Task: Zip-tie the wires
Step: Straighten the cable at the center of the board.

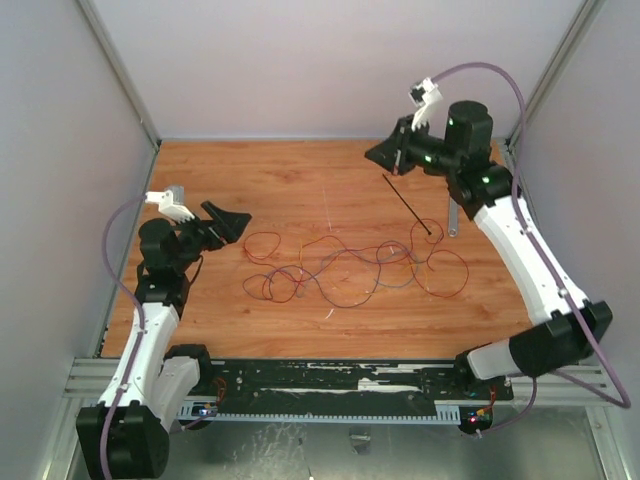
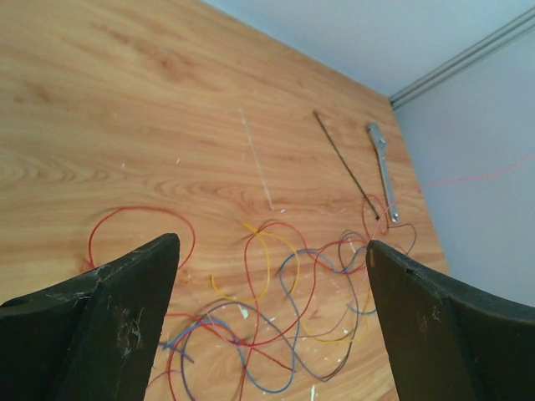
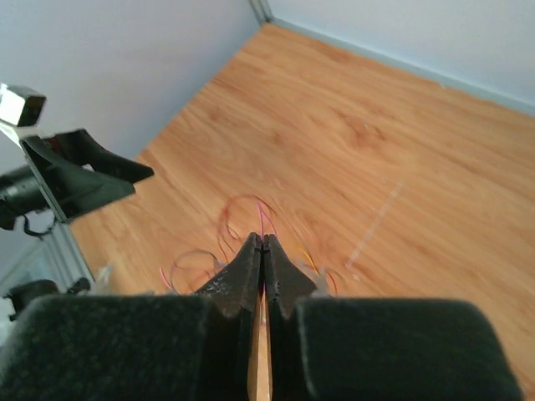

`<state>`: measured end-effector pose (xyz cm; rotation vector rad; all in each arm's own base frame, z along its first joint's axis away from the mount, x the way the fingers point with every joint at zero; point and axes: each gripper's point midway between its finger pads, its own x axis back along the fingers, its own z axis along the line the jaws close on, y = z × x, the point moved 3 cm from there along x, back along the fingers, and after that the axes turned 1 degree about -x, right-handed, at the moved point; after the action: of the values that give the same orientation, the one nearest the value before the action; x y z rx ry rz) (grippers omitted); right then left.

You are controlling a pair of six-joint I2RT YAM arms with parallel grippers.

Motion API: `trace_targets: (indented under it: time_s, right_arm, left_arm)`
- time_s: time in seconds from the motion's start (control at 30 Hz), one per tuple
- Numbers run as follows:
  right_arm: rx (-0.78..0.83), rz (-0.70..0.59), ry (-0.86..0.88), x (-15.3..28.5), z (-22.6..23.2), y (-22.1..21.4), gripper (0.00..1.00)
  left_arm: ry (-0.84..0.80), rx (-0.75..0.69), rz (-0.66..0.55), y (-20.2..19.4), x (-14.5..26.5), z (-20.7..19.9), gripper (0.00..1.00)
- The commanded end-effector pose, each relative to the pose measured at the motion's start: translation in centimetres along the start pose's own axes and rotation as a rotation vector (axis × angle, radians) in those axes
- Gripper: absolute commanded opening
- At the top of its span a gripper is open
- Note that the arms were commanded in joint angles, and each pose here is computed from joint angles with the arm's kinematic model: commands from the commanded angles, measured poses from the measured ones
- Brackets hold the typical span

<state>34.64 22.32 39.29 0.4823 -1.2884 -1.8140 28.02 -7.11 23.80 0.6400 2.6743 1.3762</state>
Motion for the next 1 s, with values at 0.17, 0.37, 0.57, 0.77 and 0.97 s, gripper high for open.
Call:
trace_targets:
  time_s: [0.17, 0.37, 0.57, 0.77, 0.97]
  right_arm:
    - [0.084, -0.018, -0.519, 7.7, -5.0, -3.3, 0.0]
    - [0.054, -0.065, -0.761, 12.6, -7.9, -3.4, 0.0]
    - [0.047, -0.022, -0.978, 15.8, -10.5, -5.1, 0.0]
    - [0.009, 0.045, -1.077, 17.4, -13.2, -9.3, 0.02]
    - [-0.095, 0.056, -1.161, 18.7, -17.2, -14.3, 0.01]
  left_arm:
    - [0.093, 0.081, 0.015, -2.3, -0.1, 2.3, 0.98]
    - [0.131, 0.117, 0.025, -3.0, -0.4, 3.2, 0.98]
    - [0.142, 0.117, 0.027, -3.1, -0.4, 3.5, 0.98]
    - [0.141, 0.112, 0.026, -2.9, -0.5, 3.4, 0.98]
    - [0.135, 0.116, 0.033, -3.0, -0.7, 3.4, 0.98]
